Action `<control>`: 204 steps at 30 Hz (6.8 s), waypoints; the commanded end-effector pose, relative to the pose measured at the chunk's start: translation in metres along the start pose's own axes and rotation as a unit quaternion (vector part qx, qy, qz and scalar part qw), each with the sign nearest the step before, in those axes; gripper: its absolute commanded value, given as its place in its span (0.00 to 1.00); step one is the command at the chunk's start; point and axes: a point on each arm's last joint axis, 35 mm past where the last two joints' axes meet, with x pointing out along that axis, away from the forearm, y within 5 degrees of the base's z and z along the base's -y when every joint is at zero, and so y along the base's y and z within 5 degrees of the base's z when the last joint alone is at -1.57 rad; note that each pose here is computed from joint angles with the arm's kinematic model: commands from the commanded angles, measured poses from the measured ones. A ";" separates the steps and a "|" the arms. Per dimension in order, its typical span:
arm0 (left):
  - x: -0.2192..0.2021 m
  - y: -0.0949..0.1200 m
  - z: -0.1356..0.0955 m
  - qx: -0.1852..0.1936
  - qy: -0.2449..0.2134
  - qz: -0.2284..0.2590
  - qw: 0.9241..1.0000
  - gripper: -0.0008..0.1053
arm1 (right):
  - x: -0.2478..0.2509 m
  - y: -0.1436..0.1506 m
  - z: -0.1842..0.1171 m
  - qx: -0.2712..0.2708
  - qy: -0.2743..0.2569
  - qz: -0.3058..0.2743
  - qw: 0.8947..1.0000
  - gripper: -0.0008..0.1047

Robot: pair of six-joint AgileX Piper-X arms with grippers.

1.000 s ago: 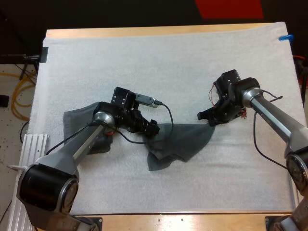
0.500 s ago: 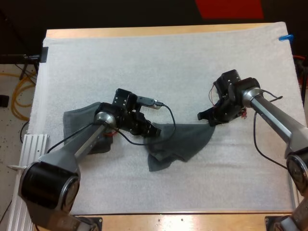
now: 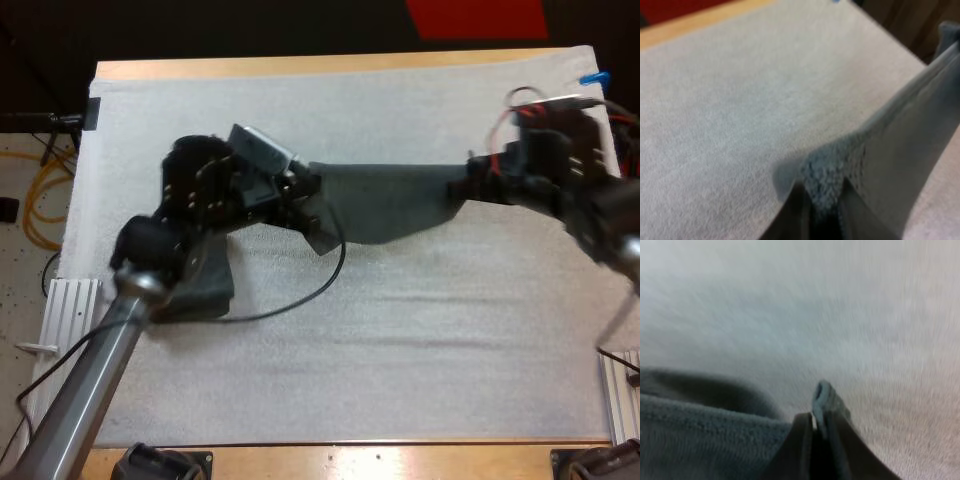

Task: Pick towel from pile fold and stack

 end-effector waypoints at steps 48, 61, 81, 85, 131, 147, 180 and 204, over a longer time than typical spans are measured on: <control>0.093 0.077 -0.128 -0.026 0.014 0.080 0.996 0.01 | 0.140 0.040 -0.087 0.002 0.105 -0.070 0.992 0.01; 0.102 0.072 -0.060 0.028 -0.068 0.067 0.995 0.66 | 0.157 -0.005 -0.028 0.043 0.047 -0.067 0.996 0.62; 0.003 0.015 -0.024 0.065 -0.085 0.103 0.989 0.63 | 0.069 0.010 0.003 0.013 0.070 -0.023 0.997 0.60; 0.002 0.016 -0.026 0.061 -0.079 0.113 0.989 0.63 | 0.093 -0.008 -0.006 0.037 0.090 -0.024 0.995 0.60; 0.120 0.082 -0.020 0.007 0.055 0.179 0.982 0.63 | 0.208 -0.045 -0.078 0.097 0.208 0.045 0.972 0.01; 0.207 0.113 -0.025 0.019 0.278 0.224 0.934 0.63 | 0.208 -0.045 -0.078 0.098 0.208 0.046 0.972 0.01; 0.158 0.046 0.049 0.038 0.206 0.217 0.954 0.01 | 0.125 -0.041 -0.015 0.012 0.083 -0.039 0.996 0.01; -0.077 -0.084 0.036 0.063 0.109 0.074 0.989 0.01 | -0.138 0.067 -0.007 -0.051 -0.084 0.040 0.994 0.01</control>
